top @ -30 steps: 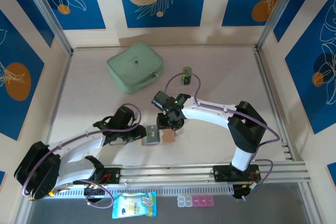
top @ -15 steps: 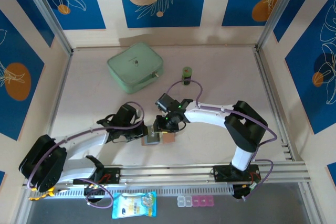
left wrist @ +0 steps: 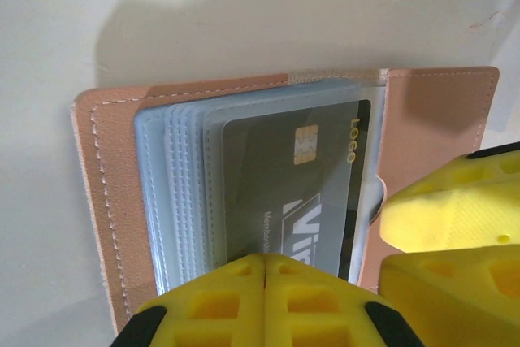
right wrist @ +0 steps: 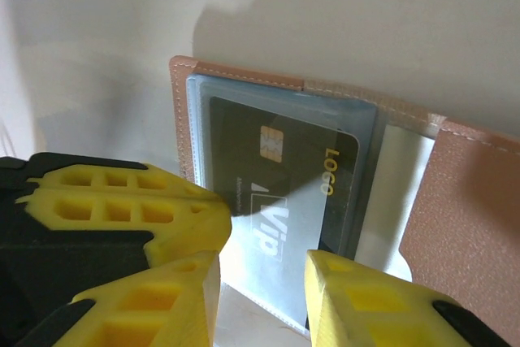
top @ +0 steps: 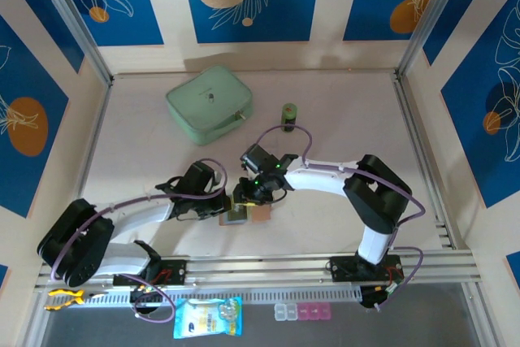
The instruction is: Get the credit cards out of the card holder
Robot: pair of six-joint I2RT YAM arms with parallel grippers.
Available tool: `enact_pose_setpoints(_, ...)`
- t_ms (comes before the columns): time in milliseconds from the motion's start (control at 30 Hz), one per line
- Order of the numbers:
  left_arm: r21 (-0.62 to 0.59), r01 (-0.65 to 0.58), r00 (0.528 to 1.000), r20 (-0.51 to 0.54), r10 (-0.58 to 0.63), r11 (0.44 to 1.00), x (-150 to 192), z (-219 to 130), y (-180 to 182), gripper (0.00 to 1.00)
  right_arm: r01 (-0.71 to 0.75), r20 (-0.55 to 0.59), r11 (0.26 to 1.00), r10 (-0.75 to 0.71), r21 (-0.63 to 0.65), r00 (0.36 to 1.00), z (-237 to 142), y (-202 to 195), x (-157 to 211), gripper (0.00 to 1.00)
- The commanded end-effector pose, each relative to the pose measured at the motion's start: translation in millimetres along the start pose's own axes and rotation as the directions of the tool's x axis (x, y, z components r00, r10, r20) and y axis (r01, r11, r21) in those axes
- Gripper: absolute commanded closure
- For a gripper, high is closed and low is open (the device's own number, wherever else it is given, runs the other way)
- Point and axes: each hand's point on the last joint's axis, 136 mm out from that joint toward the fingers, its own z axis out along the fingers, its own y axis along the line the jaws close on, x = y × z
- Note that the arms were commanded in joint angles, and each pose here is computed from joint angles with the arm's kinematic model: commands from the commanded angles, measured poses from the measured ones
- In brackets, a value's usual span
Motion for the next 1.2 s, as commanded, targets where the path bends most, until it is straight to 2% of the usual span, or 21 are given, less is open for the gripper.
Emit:
enact_pose_setpoints(0, -0.014, -0.016, 1.0, -0.005, 0.016, 1.0, 1, 0, 0, 0.94, -0.027, -0.044, 1.0, 0.027, -0.005, 0.999, 9, -6, 7, 0.66)
enact_pose_setpoints(433, -0.036, -0.01, 1.0, -0.008, 0.01, 0.999, 5, 0, 8, 0.95, -0.055, -0.069, 0.997, 0.059, 0.058, 0.996, 20, -26, 13, 0.67)
enact_pose_setpoints(733, -0.038, -0.011, 1.0, -0.005, 0.011, 0.999, 6, -3, 8, 0.95, -0.039, -0.037, 0.993, 0.043, 0.115, 0.998, 10, -31, 8, 0.67)
enact_pose_setpoints(1167, -0.04, -0.007, 1.0, -0.008, 0.007, 0.999, 6, -1, 9, 0.95, -0.009, -0.001, 0.998, 0.009, 0.068, 1.0, -5, -17, 4, 0.67)
